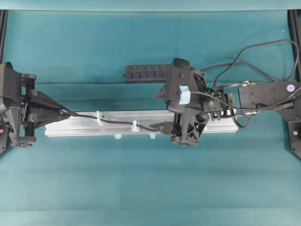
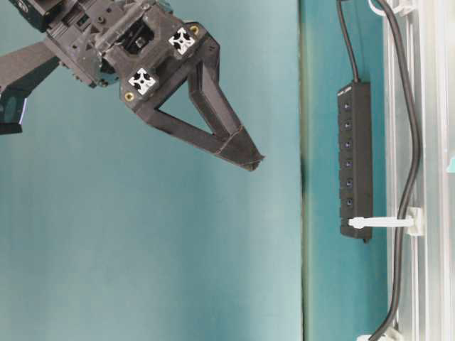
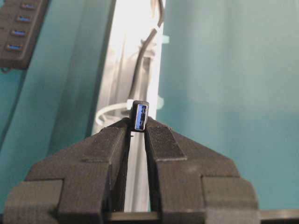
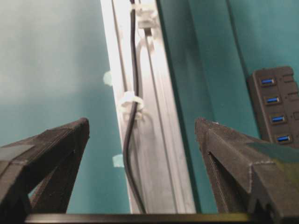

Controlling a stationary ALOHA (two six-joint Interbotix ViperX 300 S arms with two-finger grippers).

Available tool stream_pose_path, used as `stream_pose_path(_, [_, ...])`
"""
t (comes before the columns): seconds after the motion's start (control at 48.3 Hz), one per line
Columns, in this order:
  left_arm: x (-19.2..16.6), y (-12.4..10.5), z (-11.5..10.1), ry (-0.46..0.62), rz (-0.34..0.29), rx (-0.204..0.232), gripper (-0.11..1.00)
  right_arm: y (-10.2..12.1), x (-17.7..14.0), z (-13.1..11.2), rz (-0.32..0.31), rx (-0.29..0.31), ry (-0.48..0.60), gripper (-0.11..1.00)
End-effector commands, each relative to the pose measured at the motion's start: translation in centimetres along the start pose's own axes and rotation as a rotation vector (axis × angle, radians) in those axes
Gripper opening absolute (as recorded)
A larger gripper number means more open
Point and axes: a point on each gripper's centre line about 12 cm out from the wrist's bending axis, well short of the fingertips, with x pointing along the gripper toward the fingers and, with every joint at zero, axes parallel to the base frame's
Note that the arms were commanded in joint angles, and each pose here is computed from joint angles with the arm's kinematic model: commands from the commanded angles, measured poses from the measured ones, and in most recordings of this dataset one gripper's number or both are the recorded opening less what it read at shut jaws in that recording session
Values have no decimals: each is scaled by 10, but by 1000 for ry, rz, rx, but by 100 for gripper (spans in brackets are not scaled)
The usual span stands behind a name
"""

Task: Pass the USB cable through three rings with both arms.

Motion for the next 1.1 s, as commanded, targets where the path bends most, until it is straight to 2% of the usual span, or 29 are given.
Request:
stream_pose_path(0.0, [1, -1, 6, -15, -2, 2, 14, 1, -3, 4, 5, 17, -18, 62])
stream_pose_path(0.767, [-1, 0, 6, -18, -1, -1, 14, 1, 3, 3, 6, 16, -14, 62])
stream_pose_path(1.077, [-1, -1, 10, -31, -3, 8, 14, 5, 2, 1, 24, 9, -34, 55])
